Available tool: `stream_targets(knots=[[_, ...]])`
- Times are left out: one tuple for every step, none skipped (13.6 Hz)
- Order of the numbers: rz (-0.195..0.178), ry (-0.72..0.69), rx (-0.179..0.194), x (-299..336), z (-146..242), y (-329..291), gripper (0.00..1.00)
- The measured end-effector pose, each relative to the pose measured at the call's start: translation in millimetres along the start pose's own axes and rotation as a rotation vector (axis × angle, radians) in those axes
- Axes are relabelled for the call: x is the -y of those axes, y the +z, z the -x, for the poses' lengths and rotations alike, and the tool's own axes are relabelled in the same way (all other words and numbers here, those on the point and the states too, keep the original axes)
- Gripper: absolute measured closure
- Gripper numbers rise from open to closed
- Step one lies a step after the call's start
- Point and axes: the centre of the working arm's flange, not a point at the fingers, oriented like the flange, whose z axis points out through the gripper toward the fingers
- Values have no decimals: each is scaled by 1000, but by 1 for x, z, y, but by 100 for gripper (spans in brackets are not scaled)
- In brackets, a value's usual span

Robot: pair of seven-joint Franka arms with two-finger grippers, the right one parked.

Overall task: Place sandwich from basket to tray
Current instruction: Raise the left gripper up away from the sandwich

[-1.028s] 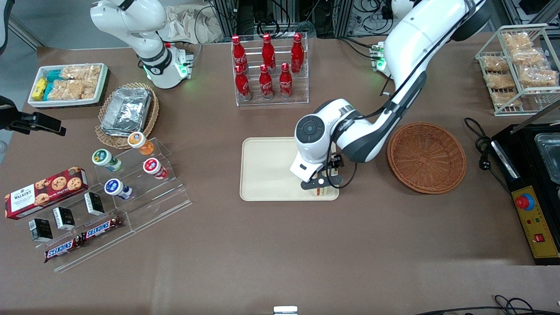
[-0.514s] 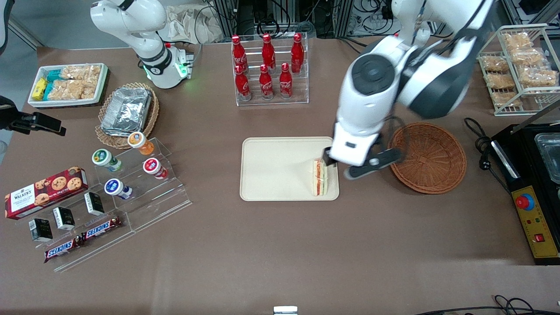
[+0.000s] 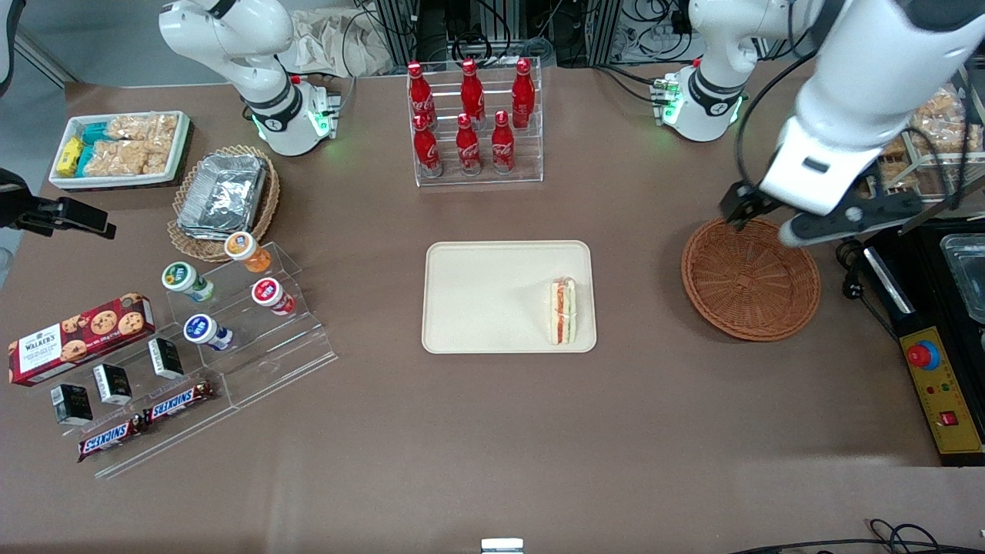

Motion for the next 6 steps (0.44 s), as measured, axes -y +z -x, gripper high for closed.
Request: stream_targets(knots=[[15, 69, 10, 25, 8, 0, 0], [38, 126, 16, 52, 13, 0, 0], [68, 173, 16, 81, 14, -1, 0], [92, 212, 9, 104, 15, -3, 0], [103, 239, 0, 118, 14, -4, 0], [105, 250, -5, 123, 13, -4, 0]])
